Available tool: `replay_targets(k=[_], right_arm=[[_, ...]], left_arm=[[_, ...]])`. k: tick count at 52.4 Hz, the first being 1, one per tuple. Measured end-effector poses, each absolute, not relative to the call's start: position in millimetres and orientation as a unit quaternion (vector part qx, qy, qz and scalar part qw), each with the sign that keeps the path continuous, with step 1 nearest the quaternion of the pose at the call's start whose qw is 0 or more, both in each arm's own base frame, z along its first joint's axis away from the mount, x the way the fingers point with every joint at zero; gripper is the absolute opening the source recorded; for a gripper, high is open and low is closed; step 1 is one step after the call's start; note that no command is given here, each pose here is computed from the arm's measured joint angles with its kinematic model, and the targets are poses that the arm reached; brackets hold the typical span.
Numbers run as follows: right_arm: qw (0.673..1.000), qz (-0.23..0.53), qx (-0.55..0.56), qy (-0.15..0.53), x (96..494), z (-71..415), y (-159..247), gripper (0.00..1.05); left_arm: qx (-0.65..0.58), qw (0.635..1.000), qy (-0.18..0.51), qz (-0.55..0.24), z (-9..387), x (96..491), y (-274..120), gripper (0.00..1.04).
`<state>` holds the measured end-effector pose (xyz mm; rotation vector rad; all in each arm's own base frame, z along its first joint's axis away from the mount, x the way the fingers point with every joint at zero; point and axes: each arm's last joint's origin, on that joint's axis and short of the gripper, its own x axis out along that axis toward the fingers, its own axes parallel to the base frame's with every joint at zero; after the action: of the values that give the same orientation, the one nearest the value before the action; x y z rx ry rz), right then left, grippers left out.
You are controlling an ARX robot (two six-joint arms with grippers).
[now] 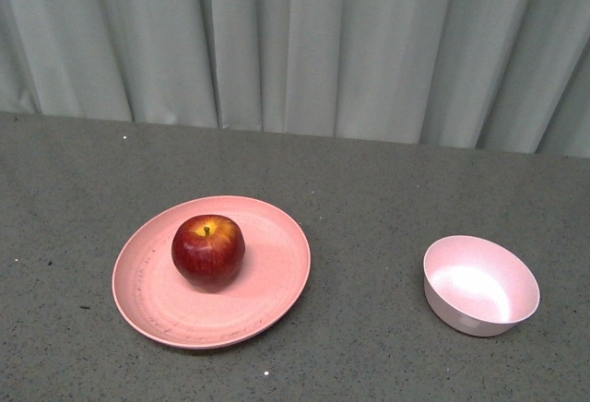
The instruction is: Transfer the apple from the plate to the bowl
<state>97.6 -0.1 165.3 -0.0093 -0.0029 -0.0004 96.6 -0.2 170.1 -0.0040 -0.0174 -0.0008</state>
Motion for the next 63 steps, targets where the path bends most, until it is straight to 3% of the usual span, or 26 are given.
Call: replay_targets(k=[63], right_arm=[[1.000, 0.000, -0.005, -0.001, 97.6, 165.3, -0.1, 0.95]], left_arm=[[-0.002, 1.000, -0.009, 0.000, 170.1, 96.6, -0.2, 0.98]])
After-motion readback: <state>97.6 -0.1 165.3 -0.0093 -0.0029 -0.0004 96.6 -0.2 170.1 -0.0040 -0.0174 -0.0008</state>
